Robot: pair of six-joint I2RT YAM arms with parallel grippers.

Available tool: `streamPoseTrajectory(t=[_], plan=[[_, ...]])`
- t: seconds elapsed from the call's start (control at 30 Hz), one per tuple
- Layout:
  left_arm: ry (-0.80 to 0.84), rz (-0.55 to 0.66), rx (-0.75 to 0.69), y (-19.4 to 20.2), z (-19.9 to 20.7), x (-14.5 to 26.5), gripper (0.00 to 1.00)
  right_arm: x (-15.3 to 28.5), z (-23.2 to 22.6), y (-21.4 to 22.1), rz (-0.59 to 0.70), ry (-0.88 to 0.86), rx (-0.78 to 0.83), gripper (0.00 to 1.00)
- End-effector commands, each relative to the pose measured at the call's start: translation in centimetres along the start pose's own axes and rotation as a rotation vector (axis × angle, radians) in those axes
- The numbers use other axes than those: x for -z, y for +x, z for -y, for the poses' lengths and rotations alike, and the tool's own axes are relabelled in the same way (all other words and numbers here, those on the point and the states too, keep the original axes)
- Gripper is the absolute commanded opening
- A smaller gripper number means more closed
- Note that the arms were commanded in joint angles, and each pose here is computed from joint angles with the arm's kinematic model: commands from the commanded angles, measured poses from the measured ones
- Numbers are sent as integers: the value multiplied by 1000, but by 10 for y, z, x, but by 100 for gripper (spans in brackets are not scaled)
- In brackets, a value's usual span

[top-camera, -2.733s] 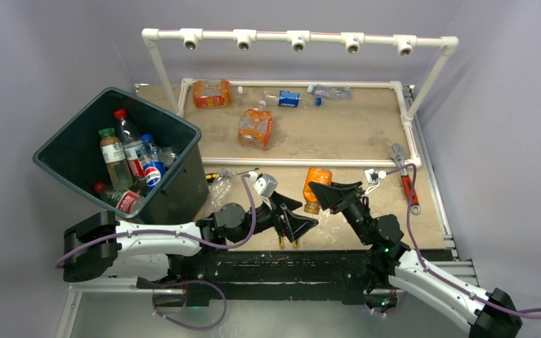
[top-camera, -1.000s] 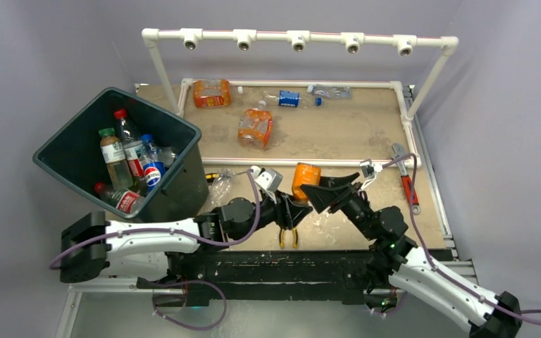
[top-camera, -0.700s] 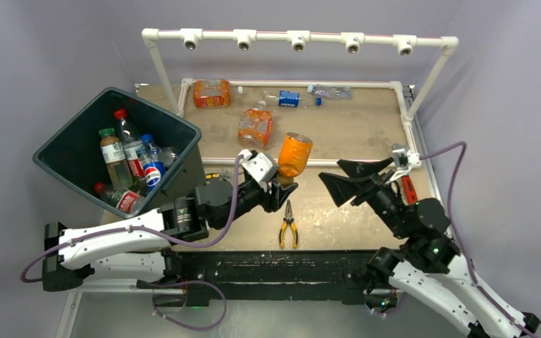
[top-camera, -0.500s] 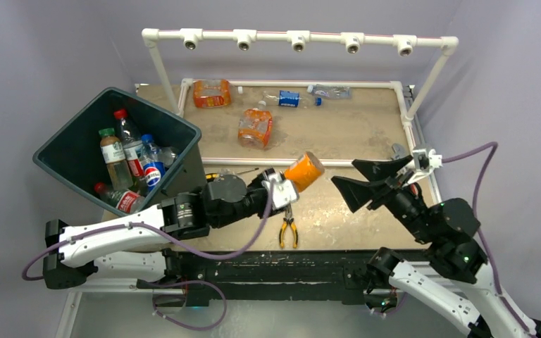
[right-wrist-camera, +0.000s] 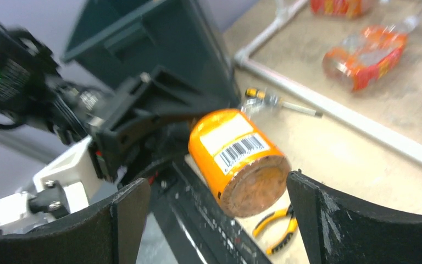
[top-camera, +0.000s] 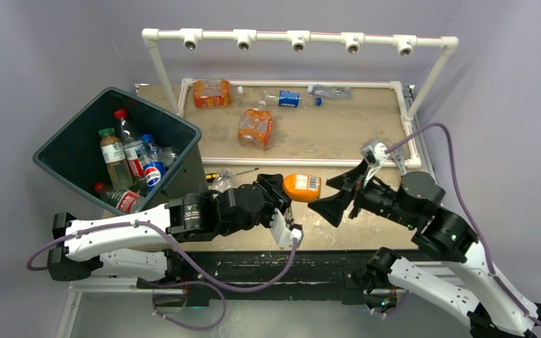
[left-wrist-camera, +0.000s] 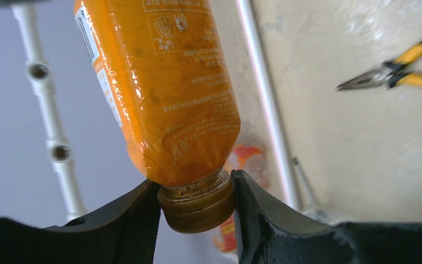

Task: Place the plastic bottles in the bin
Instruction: Pick up the plastic bottle at the center of the board.

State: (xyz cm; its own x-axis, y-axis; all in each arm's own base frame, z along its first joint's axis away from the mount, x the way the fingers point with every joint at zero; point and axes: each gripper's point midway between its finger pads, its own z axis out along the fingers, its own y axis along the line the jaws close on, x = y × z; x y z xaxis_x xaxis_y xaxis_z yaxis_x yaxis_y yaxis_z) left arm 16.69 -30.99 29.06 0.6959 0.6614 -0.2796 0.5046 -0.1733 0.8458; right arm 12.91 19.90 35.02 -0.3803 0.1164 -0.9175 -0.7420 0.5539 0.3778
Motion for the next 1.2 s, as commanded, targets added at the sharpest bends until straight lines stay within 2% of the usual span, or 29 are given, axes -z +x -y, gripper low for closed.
streamPoseTrajectory(t=[0.0, 0.13, 0.3, 0.6, 0.87, 0.9, 1.07, 1.17], plan=[[-119, -138, -307, 17, -28, 13, 0, -4, -10, 16, -72, -79, 31, 99], [-165, -170, -427, 18, -31, 19, 0, -11, -5, 18, -88, -62, 47, 99], [-200, -155, -501, 4, -38, 26, 0, -25, 2, 27, -134, -54, 73, 99], [-244, -71, -502, -16, -43, 27, 0, -50, 16, 34, -156, -17, 96, 98], [-241, -56, -491, -13, -36, 28, 0, -54, 12, 42, -153, -71, 121, 85], [-243, -52, -490, -13, -36, 28, 0, -54, 9, 42, -156, -87, 125, 85], [-252, -8, -465, -18, -36, 30, 0, -52, 14, 30, -119, -42, 141, 99], [-266, 73, -405, -29, -39, 36, 0, -42, 9, 17, -76, -49, 162, 99]])
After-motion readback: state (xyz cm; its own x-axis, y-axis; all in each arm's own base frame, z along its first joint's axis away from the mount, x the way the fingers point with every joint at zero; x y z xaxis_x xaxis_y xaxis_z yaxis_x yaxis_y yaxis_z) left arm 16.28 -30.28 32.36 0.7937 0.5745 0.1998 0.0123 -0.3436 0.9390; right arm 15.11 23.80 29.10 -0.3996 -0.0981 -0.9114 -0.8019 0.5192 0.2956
